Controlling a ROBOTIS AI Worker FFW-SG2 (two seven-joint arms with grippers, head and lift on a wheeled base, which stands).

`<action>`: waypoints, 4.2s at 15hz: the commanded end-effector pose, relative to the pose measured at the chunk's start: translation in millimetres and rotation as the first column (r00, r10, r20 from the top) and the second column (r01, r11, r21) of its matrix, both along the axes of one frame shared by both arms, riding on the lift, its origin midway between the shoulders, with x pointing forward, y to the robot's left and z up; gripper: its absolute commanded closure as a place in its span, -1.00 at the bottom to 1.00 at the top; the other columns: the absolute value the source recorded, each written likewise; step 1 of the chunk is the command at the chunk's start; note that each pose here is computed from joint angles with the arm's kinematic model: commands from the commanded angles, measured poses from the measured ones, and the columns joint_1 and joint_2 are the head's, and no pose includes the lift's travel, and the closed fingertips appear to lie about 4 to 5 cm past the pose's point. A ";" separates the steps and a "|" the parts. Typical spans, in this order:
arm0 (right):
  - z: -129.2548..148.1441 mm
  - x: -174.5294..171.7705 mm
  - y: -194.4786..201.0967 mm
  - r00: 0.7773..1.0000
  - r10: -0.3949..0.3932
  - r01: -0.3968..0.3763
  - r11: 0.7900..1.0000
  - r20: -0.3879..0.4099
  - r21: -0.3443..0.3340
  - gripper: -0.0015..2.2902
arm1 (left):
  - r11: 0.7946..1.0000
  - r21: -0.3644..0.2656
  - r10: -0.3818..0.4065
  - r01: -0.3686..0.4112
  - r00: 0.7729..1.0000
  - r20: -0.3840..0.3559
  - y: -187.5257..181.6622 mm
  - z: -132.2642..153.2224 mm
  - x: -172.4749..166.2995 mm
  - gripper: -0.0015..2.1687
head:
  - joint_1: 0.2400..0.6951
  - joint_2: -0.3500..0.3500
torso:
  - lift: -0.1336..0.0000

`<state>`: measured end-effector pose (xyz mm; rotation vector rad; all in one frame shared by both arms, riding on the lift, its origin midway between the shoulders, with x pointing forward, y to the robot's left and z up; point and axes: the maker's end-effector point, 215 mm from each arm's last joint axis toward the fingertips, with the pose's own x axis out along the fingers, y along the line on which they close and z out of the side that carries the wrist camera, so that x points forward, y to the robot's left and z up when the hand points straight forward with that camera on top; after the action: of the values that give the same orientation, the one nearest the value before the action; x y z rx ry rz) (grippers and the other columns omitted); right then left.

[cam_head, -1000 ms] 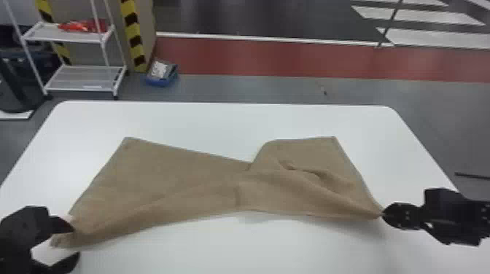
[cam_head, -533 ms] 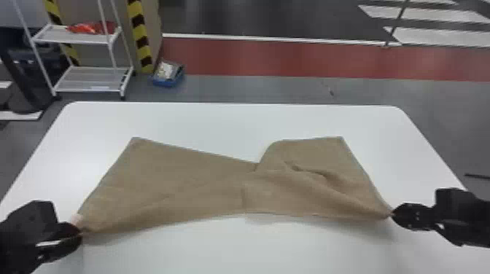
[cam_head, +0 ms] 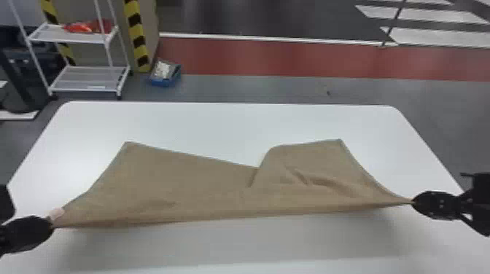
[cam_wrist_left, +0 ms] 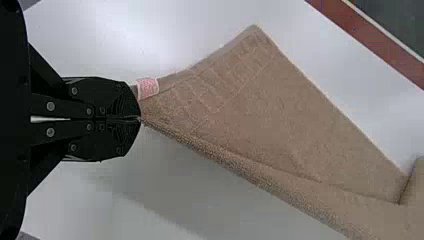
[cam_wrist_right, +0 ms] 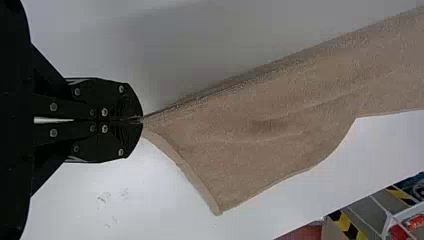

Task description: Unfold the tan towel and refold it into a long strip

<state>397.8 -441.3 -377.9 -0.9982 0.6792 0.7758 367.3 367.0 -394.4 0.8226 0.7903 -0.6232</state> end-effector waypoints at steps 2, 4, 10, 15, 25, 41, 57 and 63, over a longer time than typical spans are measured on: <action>19.5 -5.7 -13.0 0.999 -0.014 0.013 0.999 0.030 0.038 0.29 | 1.000 -0.002 0.026 -0.026 0.999 0.038 11.0 30.9 -7.7 0.50 | 1.00 -0.33 | -0.85; 39.4 1.1 -13.9 0.997 -0.030 0.024 0.996 0.072 0.086 0.29 | 0.999 -0.027 0.035 -0.033 0.996 0.076 6.8 49.5 -6.7 0.50 | 1.00 -0.33 | -0.85; 110.0 85.9 35.6 0.972 -0.153 0.094 0.949 0.179 0.300 0.49 | 0.985 -0.171 0.087 -0.036 0.950 0.300 -41.9 132.3 69.0 0.73 | 1.00 -0.33 | -0.85; 140.3 199.5 79.9 0.950 -0.257 0.162 0.892 0.177 0.423 0.49 | 0.943 -0.305 0.231 -0.132 0.920 0.317 -76.4 162.9 199.6 0.98 | 0.89 -0.22 | -0.85; 254.4 251.1 -5.2 0.812 -0.512 0.279 0.761 0.280 0.585 0.50 | 0.796 -0.495 0.568 -0.349 0.713 0.411 4.0 277.3 254.9 0.98 | -0.51 -0.14 | -0.85; 23.3 9.2 -18.3 0.977 -0.176 0.134 0.949 0.124 0.286 0.50 | 0.956 -0.214 0.265 -0.200 0.905 0.334 -20.8 18.3 18.6 0.98 | 1.00 -0.47 | -0.85; -11.3 139.6 16.3 0.980 -0.136 0.170 0.950 -0.146 0.260 0.50 | 0.924 -0.164 0.361 -0.345 0.929 0.081 -0.5 10.4 139.8 0.98 | 1.00 -0.19 | -0.85; -3.5 138.2 17.6 0.980 -0.117 0.157 0.951 -0.159 0.267 0.50 | 0.934 -0.149 0.345 -0.325 0.929 0.136 -11.0 28.9 150.3 0.83 | 1.00 -0.18 | -0.85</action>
<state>534.8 -423.1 -382.9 -0.6291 0.7301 0.8001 513.7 360.7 -368.8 0.5862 0.7238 -0.2903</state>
